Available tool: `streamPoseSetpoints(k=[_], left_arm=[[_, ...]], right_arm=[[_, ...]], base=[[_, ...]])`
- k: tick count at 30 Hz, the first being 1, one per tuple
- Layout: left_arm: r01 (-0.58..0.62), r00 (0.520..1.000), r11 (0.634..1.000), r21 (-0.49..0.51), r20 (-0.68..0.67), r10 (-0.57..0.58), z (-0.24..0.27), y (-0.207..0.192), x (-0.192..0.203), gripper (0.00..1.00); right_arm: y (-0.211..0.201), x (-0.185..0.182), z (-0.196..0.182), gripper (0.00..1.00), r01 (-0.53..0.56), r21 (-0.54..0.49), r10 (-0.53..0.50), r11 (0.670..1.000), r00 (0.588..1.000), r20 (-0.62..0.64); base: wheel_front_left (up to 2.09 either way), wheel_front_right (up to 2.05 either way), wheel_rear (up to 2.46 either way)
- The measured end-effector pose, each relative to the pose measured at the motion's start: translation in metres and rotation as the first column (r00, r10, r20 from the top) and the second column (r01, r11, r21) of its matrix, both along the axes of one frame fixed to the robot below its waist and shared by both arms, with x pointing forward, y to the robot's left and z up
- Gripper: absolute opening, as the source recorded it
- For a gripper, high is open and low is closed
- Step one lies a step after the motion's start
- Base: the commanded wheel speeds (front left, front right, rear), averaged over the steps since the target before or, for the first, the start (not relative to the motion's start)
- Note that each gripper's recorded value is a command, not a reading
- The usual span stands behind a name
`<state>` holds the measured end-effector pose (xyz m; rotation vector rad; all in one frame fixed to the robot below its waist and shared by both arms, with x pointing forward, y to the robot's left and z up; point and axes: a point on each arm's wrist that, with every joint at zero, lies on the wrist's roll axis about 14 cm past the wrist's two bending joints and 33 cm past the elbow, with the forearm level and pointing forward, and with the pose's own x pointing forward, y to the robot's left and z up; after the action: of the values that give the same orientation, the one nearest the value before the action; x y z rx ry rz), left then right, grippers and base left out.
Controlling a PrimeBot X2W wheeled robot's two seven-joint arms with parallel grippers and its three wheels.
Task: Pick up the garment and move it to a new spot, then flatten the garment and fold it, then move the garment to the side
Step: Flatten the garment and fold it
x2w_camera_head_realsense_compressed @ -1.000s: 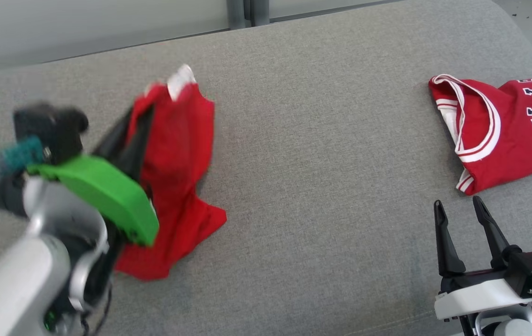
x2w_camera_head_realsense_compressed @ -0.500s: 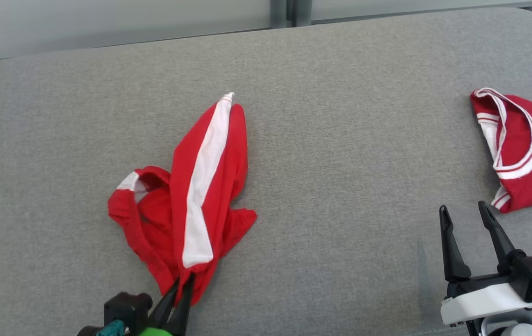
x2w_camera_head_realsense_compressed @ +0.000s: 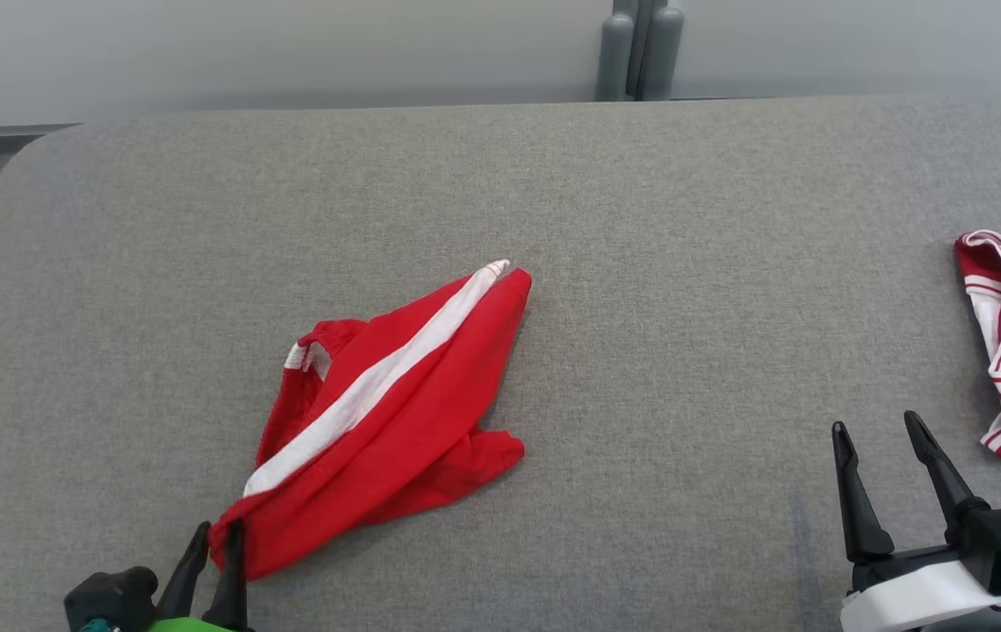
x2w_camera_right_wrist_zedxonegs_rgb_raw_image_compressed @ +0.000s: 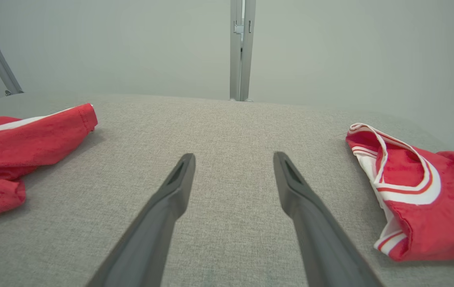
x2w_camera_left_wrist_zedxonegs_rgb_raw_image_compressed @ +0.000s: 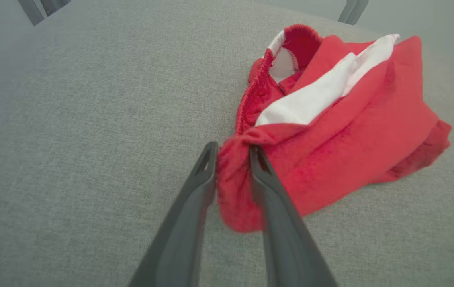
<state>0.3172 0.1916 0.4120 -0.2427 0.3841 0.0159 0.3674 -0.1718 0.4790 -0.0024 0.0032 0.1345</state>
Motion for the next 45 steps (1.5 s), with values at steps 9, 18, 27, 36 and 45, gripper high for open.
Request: streamPoseSetpoints(k=[9,18,27,36,45], left_arm=[[-0.137,0.988,0.983,-0.119,0.053,0.144,0.013,0.019,-0.009,1.0],[-0.228,0.961,0.971,-0.074,0.145,0.236,0.035,0.039,-0.014,1.0],[-0.279,0.914,0.956,-0.089,0.28,0.293,0.071,0.048,-0.028,1.0],[-0.329,0.885,0.937,-0.118,0.307,0.349,0.078,0.06,-0.053,1.0],[-0.184,0.934,0.983,-0.026,0.308,0.183,0.068,0.048,-0.065,1.0]], right_arm=[[0.011,-0.003,0.003,1.0,-0.039,-0.005,0.039,0.999,0.999,0.0],[0.011,-0.001,0.008,1.0,-0.062,-0.034,0.063,0.997,0.998,0.006],[0.02,-0.004,0.017,1.0,-0.088,-0.036,0.089,0.996,0.996,0.033],[0.017,-0.01,0.028,1.0,-0.068,-0.032,0.071,0.997,0.995,0.076],[0.018,-0.011,0.015,1.0,-0.073,-0.064,0.076,0.995,0.996,0.042]], base=[[0.0,0.0,0.0],[0.0,0.0,0.0],[0.0,0.0,0.0],[0.0,0.0,0.0],[0.0,0.0,0.0]])
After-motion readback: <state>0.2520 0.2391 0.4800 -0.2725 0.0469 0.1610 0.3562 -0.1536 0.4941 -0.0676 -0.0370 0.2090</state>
